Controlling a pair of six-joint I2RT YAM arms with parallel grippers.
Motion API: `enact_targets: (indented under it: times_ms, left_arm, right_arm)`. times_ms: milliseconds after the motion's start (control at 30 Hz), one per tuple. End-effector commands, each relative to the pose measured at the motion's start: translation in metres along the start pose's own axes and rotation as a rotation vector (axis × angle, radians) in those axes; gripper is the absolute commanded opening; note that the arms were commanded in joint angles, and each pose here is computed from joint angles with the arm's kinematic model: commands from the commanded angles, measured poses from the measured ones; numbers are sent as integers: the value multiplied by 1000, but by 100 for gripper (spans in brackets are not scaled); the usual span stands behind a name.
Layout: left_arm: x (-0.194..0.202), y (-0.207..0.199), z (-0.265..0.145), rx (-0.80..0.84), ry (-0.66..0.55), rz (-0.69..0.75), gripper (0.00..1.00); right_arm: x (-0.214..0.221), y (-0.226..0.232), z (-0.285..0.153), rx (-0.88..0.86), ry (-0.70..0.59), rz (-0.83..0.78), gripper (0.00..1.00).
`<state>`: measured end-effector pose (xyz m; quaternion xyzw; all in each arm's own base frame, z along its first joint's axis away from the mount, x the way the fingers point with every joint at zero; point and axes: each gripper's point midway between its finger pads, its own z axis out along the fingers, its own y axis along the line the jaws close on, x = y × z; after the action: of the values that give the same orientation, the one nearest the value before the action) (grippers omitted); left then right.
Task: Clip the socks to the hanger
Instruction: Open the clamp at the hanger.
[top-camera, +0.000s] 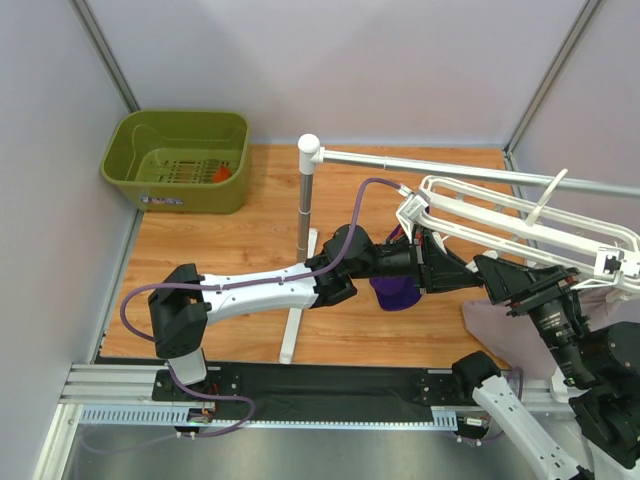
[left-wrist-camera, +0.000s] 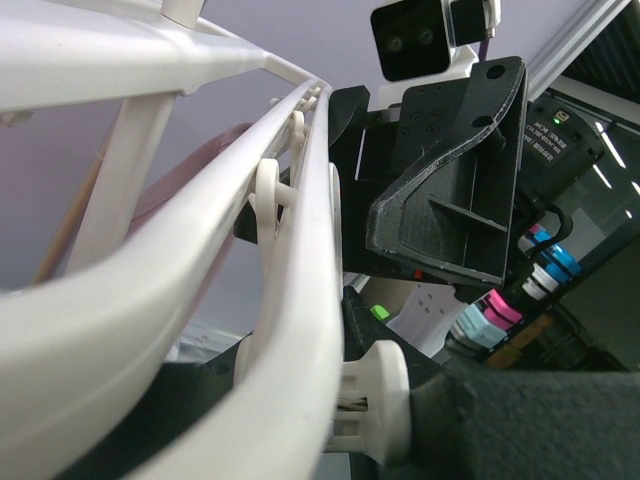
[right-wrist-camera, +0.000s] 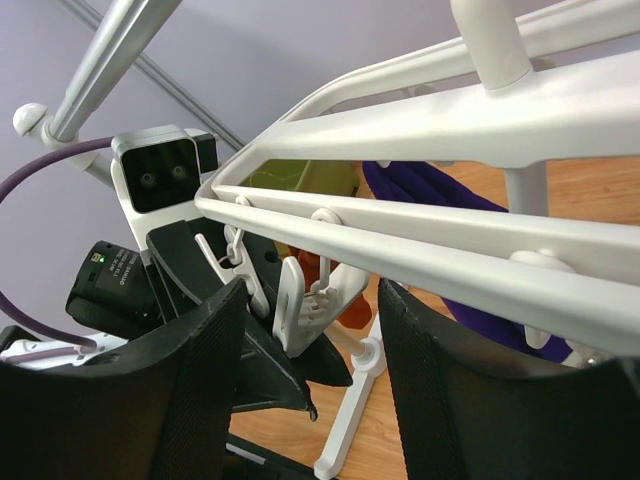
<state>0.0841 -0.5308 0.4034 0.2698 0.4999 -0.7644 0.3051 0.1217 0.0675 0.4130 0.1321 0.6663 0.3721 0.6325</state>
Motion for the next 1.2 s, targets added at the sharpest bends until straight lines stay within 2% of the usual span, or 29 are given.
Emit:
enact_targets:
  times_ms: [0,133,433,533,567,633,667,700,733,767,800,867,900,1000,1167]
  left_arm:
    - [1,-31,3,108,26,-27,0]
    - [2,-31,3,112,25,-34,0]
    - [5,-28,5,113,29,-44,0]
    - [5,-27,4,108,32,-41,0]
    - [6,-26,4,105,32,-40,0]
    - [7,-27,3,105,35,-35,0]
    - [8,-23,1,88,40,-39,0]
    - [5,-25,0,81,33,-29,2]
    - [8,-20,-3,61,38,-31,16]
    - [5,-22,-6,51,30,-15,23]
    - [7,-18,-9,34,34,-14,36]
    - [4,-22,-14,23,29,3,49]
    - [8,-20,-18,14,37,4,62]
    - [13,-17,-30,-30,60,32,67]
    - [16,-22,-55,-103,104,95,67]
  right_arm:
    - [0,5,2,-28,-11,25,56]
    - [-2,2,1,-21,-26,21,55]
    - [-6,1,0,-13,-45,21,39]
    - [-3,0,2,-11,-29,14,26]
    - [-2,-1,2,-3,-25,13,16]
    - [-1,-2,2,5,-20,7,2]
    - [-2,-4,1,13,-21,7,0]
    - [-2,-3,1,12,-20,4,0]
    - [-2,-5,0,22,-17,-1,0]
    - [-2,-5,0,26,-16,-2,0]
    - [-2,-7,-1,32,-13,-5,0]
    - [-1,-8,-1,43,-7,-12,0]
    - [-2,-9,0,47,-8,-11,0]
    - [1,-11,1,54,0,-18,0]
    - [4,-17,0,73,9,-30,0]
